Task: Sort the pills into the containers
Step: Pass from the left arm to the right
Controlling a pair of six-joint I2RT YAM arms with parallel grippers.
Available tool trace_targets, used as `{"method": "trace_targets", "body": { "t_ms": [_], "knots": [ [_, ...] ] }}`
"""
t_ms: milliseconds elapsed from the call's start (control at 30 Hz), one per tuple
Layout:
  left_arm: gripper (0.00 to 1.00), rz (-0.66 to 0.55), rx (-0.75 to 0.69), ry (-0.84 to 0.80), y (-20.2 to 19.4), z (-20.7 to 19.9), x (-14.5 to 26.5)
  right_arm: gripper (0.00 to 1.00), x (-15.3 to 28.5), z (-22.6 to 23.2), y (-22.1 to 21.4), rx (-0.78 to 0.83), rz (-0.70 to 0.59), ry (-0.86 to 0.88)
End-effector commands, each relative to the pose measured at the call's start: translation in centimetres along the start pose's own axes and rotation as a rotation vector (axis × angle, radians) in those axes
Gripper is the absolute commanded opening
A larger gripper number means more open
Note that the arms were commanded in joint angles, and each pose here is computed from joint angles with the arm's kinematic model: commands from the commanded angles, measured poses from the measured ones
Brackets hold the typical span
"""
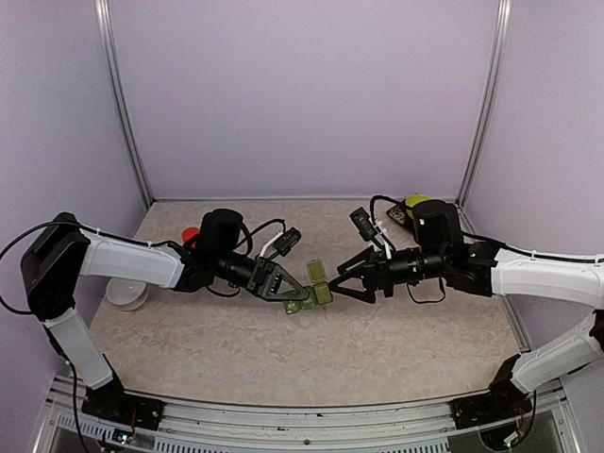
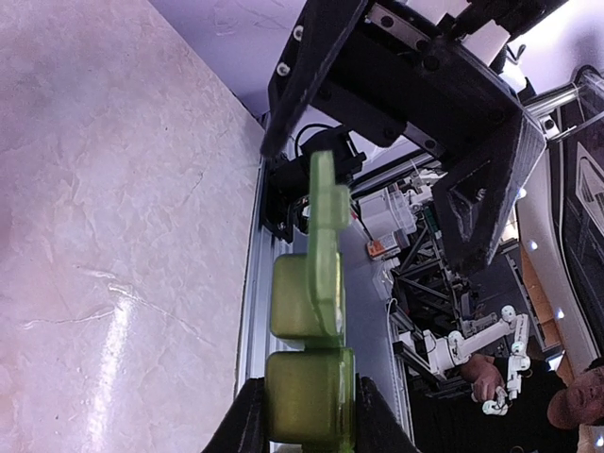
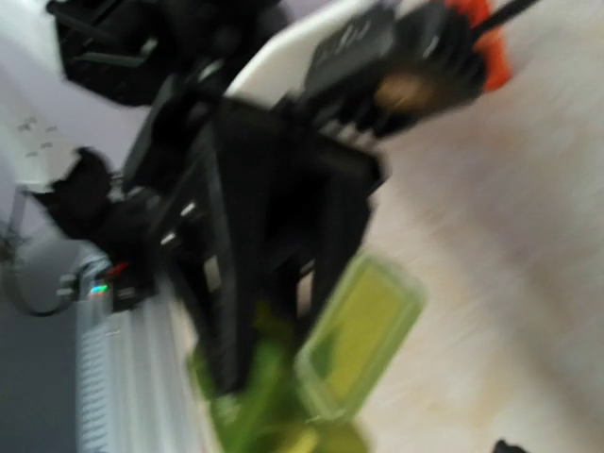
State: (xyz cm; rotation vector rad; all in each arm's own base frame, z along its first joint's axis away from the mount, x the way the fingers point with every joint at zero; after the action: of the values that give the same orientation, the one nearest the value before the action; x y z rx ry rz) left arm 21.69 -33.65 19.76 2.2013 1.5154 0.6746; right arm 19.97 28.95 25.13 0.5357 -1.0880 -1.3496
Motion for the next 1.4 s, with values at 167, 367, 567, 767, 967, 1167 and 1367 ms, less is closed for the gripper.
{"method": "trace_targets", "body": {
  "t_ms": [167,367,567,767,967,1167,1367],
  "knots": [
    [0.00,-0.001,-0.033,0.002,0.9,-0.1,0.0,0.73,-1.8,0.1,-1.1,-0.252,0.056,0.172],
    [0.00,0.001,-0.038,0.008,0.8,-0.2,0.1,0.63,-2.9,-0.4,-1.9,-0.321,0.102,0.203],
    [0.00,0.005,-0.037,0.010,0.6,0.0,0.0,0.45,-3.6,-0.4,-2.5,-0.386,0.132,0.270],
    [0.00,0.012,-0.032,0.020,0.3,0.3,0.0,0.39,-3.7,-0.4,-2.6,-0.408,0.133,0.288],
    [0.00,0.013,-0.030,0.023,0.2,0.4,0.0,0.26,-4.0,-0.6,-3.0,-0.437,0.148,0.309],
    [0.00,0.017,-0.026,0.027,0.0,0.6,0.0,0.19,-3.9,-0.9,-3.2,-0.458,0.150,0.304],
    [0.16,0.011,-0.025,0.037,-0.2,0.6,0.1,0.14,-3.8,-1.1,-3.3,-0.482,0.144,0.300]
  ]
}}
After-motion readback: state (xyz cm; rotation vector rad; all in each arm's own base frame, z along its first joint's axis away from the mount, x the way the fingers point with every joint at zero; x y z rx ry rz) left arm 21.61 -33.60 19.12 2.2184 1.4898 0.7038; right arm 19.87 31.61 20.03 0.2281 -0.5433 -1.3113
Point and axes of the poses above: each gripper's point midway between its finger pads, its own x axis back along the fingers, its own z axis along the line the jaws close on, y = z × x, the point moved 6 cm from there along x, back along the fingers, and after that the axes turned 1 degree about -x, right-handed, at the moved point
